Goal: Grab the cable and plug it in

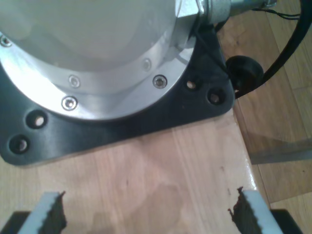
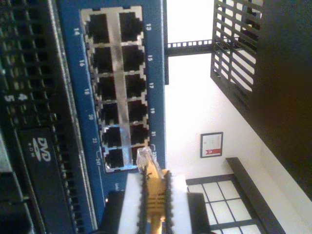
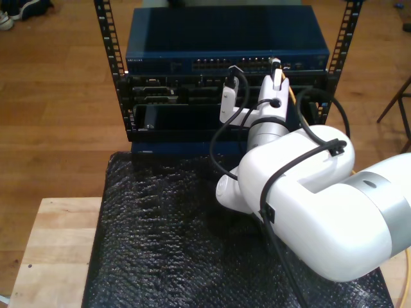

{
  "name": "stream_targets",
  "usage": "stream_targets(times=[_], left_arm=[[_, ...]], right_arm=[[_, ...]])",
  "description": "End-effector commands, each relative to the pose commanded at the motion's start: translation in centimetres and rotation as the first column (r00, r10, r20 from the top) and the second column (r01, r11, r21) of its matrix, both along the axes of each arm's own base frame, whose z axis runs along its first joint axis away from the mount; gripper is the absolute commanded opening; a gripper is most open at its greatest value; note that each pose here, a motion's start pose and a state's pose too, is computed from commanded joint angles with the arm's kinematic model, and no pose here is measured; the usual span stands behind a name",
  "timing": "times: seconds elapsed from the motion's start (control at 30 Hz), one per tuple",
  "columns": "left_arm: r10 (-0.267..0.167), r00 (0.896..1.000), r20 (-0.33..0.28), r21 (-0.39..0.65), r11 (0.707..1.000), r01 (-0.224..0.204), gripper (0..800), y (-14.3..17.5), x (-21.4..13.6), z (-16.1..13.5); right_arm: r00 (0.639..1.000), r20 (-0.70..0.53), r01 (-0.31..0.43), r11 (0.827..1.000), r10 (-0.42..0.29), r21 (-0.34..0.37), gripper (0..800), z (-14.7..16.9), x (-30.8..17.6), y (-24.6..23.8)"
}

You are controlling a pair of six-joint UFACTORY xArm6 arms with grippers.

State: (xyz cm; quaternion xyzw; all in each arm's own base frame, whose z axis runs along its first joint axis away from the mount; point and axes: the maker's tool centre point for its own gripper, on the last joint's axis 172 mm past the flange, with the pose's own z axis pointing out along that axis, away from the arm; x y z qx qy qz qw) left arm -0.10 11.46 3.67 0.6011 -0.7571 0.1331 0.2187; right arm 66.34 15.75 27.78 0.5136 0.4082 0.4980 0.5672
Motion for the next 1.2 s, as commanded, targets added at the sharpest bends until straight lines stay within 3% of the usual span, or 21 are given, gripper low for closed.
stream_targets(times=[1.2], left_arm=[[0.0, 1.0, 0.0, 0.0, 1.0, 0.0, 800, 0.0, 0.0, 0.0]], right_arm=[[1.0, -0.014, 0.0, 1.0, -0.001, -0.008, 0, -0.98, -0.09, -0.13]])
